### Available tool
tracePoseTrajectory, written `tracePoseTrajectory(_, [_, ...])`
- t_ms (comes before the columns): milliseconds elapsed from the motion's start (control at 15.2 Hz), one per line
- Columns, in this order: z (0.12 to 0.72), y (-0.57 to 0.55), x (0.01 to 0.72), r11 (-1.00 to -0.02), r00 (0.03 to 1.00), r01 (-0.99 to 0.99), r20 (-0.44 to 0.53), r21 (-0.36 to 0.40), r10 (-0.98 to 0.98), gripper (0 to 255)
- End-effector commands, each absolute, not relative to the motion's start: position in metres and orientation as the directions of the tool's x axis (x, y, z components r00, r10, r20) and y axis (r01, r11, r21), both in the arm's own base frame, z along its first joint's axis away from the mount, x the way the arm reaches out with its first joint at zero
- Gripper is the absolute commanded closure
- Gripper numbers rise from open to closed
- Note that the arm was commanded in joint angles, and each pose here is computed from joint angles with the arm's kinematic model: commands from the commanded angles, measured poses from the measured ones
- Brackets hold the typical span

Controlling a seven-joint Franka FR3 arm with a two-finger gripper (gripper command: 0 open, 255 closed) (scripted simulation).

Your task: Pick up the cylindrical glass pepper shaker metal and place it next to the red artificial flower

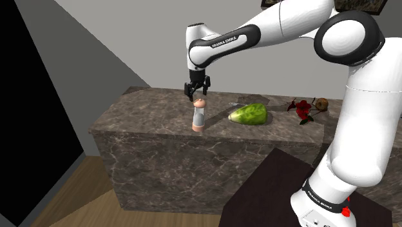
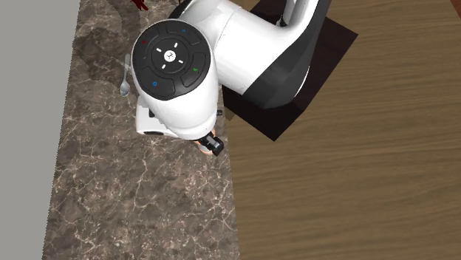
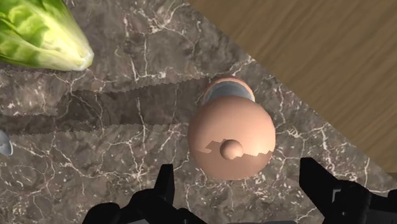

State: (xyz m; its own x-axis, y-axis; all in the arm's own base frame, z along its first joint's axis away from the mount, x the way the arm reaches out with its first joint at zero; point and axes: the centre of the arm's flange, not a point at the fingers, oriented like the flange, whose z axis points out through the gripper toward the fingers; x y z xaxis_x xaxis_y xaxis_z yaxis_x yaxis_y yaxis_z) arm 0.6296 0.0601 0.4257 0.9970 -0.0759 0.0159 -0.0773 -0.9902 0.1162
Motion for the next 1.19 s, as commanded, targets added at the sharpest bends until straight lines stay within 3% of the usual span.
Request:
tracePoseTrajectory(0, [0.417,0.06,0.632,-0.99,0.997,-0.079,0.017,0.117,-0.077,0])
tracePoseTrajectory(792, [0.394,0.057,0.632,-0.99,0.997,-0.079,0.017,0.117,-0.077,0])
tracePoseTrajectory(858, [0.394,0.057,0.632,-0.99,0.997,-0.079,0.017,0.117,-0.077,255])
tracePoseTrajectory(1122, [0.394,0.057,0.632,-0.99,0.997,-0.079,0.017,0.117,-0.077,255])
